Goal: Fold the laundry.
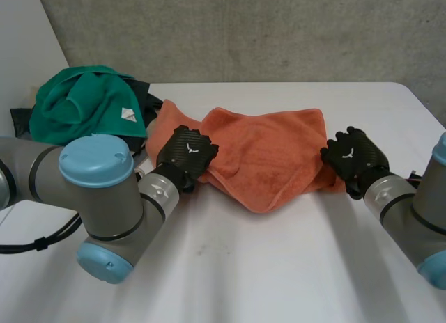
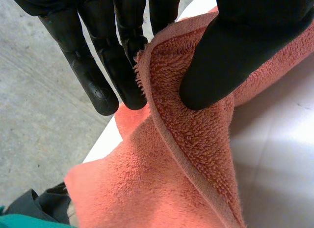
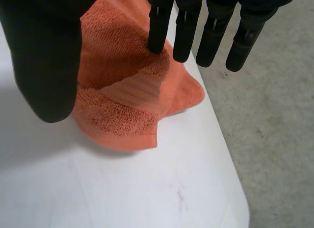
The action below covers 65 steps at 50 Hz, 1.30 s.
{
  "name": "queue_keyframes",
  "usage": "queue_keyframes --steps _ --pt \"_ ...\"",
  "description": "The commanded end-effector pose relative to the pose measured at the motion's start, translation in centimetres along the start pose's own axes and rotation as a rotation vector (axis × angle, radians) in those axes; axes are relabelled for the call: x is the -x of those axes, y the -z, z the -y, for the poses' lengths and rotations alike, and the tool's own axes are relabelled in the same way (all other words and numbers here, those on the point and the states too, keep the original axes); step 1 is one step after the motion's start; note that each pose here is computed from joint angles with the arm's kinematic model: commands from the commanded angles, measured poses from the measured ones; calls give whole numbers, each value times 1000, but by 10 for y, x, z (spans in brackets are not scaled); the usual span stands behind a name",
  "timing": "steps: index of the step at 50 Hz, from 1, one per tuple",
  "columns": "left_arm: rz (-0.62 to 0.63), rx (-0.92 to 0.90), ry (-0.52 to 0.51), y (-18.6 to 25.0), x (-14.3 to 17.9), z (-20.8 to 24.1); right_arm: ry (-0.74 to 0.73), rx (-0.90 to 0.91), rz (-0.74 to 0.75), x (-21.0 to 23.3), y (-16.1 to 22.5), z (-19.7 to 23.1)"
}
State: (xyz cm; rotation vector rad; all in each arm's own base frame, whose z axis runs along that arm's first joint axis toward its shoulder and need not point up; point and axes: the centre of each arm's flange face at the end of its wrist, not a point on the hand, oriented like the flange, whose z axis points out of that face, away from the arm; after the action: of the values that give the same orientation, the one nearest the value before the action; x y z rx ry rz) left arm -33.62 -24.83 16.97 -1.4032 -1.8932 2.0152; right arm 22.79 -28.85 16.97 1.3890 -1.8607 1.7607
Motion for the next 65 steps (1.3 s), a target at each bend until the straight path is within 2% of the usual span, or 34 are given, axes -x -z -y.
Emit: queue_keyframes --steps 1,11,19,26,33,39,43,48,52,60,65 --pt "38 -51 -2 3 14 19 -316 -45 -23 -35 24 24" --pt "45 -51 0 3 17 20 -652 93 17 -92 38 15" --pt "45 -52 24 6 20 24 -693 172 38 -103 -6 -14" --pt "44 -51 26 8 21 26 -728 212 180 -91 -48 -31" --pt "45 -42 27 8 22 23 -724 208 227 -73 -75 -43" --pt "62 -26 30 6 28 17 -707 210 236 -63 -81 -38" --pt "58 -15 30 7 30 16 -654 154 178 -87 -68 -16" --pt "84 -25 30 24 53 41 -489 -4 32 -144 -13 44" --pt "128 -68 27 40 78 70 -339 -52 -75 -175 33 71" --pt "132 -61 27 70 105 110 -78 -8 -204 -182 92 94" --pt "85 28 38 69 104 99 6 37 -182 -164 97 95"
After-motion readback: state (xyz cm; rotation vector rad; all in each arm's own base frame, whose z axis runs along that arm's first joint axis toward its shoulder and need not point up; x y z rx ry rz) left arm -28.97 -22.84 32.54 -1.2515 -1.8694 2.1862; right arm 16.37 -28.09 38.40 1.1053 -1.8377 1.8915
